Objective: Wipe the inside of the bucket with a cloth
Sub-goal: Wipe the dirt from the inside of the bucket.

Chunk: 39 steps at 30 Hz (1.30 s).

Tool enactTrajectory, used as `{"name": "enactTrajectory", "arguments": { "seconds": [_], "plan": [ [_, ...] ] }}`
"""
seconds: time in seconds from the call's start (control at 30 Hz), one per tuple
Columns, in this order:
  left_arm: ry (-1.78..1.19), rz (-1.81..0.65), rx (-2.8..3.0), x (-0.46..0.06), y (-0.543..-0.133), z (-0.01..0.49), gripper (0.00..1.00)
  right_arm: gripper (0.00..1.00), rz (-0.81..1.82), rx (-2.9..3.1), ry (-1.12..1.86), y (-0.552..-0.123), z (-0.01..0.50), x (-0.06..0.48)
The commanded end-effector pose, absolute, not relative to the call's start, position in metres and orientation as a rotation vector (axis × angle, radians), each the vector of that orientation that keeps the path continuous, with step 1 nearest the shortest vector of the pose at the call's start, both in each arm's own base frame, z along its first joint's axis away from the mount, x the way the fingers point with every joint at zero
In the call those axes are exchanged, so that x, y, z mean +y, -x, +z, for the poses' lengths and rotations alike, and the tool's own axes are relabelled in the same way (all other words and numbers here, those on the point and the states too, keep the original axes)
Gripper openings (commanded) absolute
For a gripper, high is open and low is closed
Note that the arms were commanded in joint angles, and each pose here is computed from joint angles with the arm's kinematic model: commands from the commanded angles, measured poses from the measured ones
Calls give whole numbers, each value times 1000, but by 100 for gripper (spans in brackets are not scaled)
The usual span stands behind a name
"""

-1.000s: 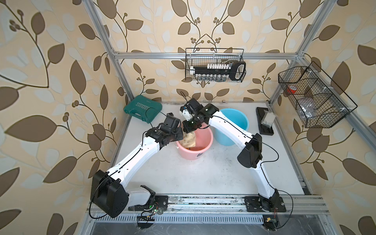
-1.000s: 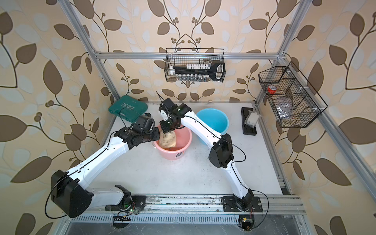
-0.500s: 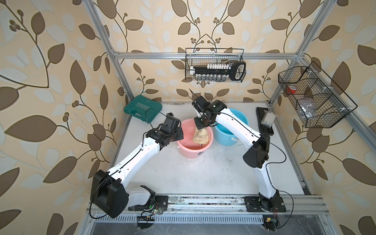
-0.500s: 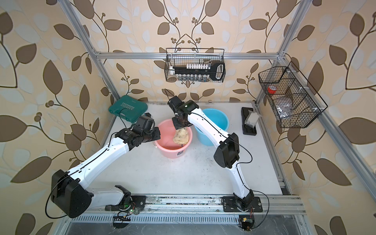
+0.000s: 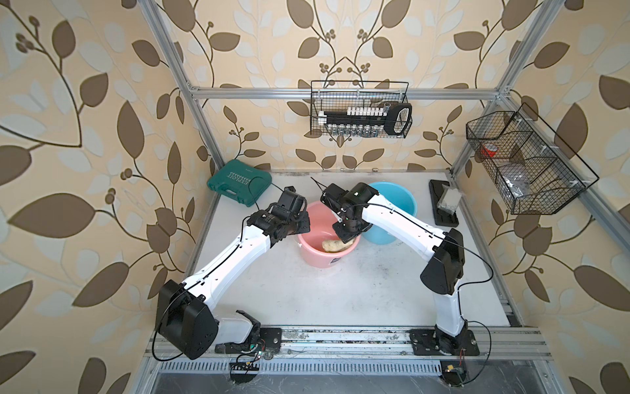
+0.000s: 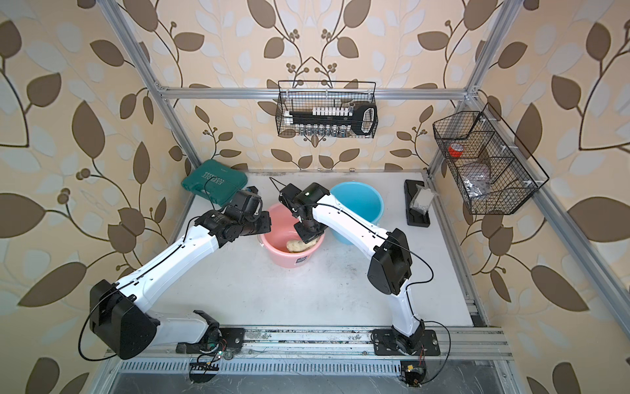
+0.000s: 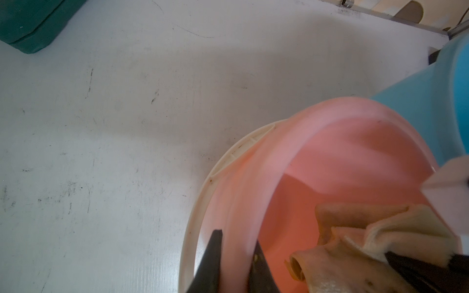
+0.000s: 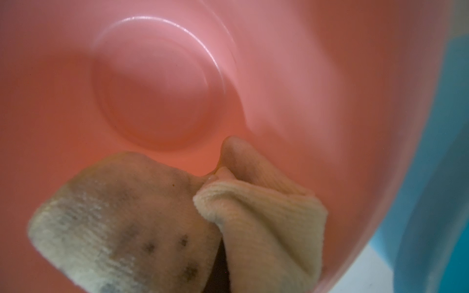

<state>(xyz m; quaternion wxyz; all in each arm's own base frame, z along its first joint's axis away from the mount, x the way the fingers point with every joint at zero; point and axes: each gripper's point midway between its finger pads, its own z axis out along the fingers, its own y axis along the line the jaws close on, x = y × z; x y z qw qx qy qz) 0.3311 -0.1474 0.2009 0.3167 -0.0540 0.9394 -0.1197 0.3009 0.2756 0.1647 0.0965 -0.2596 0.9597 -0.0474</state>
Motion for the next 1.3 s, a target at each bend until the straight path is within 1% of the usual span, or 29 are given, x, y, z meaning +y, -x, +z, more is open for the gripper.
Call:
{"name": "enactTrajectory", "arguments": {
  "seconds": [0.0, 0.13, 0.4, 0.67, 0.73, 0.77, 0.83, 0.93, 1.03, 1.17, 1.27],
  "plan": [
    [207, -259, 2328, -133, -352, 242, 0, 0, -160, 2957, 829, -255, 174, 249],
    [204, -243, 2329, -133, -356, 245, 0, 0, 22, 2966, 817, -234, 186, 253],
    [208, -196, 2328, -126, -356, 242, 0, 0, 261, 2963, 726, -210, 213, 248],
    [220, -189, 2319, -121, -354, 242, 0, 0, -56, 2998, 599, -208, 216, 180],
    [220, -197, 2315, -121, -354, 243, 0, 0, -206, 2966, 545, -214, 226, 159],
    [218, -204, 2313, -121, -354, 243, 0, 0, -202, 2940, 531, -217, 232, 159],
    [208, -213, 2313, -123, -354, 242, 0, 0, -29, 2872, 530, -225, 249, 179],
    [184, -237, 2328, -128, -354, 238, 0, 0, 372, 2753, 583, -234, 279, 235],
    [150, -283, 2346, -137, -353, 234, 0, 0, 619, 2619, 614, -251, 307, 279],
    [121, -347, 2364, -147, -350, 229, 0, 0, 699, 2524, 614, -287, 320, 316],
    [114, -401, 2374, -153, -347, 225, 0, 0, 673, 2517, 630, -314, 308, 338]
  ]
}}
